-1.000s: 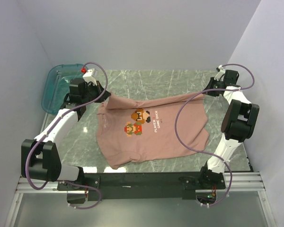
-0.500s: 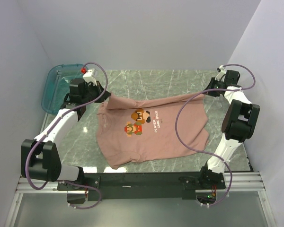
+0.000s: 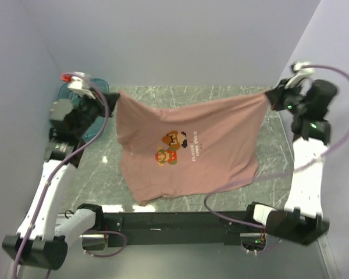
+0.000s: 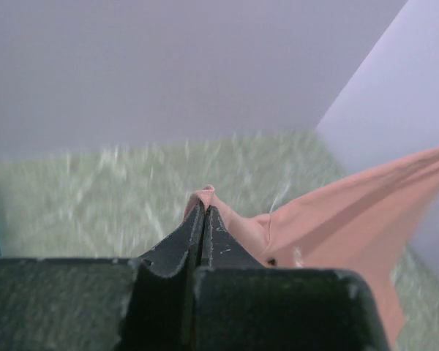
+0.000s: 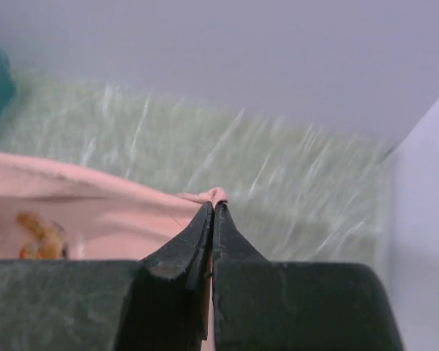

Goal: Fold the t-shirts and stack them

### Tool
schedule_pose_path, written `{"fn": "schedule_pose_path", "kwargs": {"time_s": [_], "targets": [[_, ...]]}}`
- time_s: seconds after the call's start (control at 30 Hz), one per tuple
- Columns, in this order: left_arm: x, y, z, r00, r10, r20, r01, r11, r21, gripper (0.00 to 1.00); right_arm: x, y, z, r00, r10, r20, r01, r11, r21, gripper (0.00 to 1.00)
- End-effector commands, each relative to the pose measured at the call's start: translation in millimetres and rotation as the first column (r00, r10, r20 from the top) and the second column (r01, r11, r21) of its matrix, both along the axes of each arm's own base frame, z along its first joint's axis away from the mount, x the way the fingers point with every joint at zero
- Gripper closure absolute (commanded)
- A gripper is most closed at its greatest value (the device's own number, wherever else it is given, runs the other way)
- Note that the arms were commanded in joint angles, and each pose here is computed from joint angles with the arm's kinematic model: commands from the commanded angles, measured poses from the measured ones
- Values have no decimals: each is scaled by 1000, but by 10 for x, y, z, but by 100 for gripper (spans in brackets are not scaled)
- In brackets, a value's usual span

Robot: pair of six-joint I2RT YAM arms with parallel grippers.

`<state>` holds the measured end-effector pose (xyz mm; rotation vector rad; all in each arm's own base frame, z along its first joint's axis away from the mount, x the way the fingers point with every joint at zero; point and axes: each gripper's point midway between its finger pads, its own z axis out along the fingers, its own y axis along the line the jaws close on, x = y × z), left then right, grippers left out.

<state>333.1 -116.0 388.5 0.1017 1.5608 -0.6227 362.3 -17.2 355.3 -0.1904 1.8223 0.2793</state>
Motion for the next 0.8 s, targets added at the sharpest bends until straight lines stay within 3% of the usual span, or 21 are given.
{"fn": "schedule_pose_path", "kwargs": {"time_s": [0.0,0.07,0.2,0.5,0.63,0.77], "targets": [[-480,71,1155,959,17,284,6,997,-79,100,-559,-1,1260,960,-64,274,100,988,-121,100],[-747,100,1496,932,18,362,22,994,-107,100,-793,35,1686,932,-81,353,135,982,-131,100],[-1499,199,2428,806,33,591,70,986,-151,100,-1416,159,2612,839,-113,533,215,967,-133,100],[-2855,467,3561,537,109,837,89,979,-184,99,-2349,249,3454,599,-191,778,361,931,-49,100],[-2954,513,3694,508,122,853,88,977,-193,99,-2488,184,3596,537,-229,812,414,910,-18,100],[-2724,541,3692,533,148,833,57,976,-209,99,-2396,124,3590,540,-242,806,427,904,-14,100]]}}
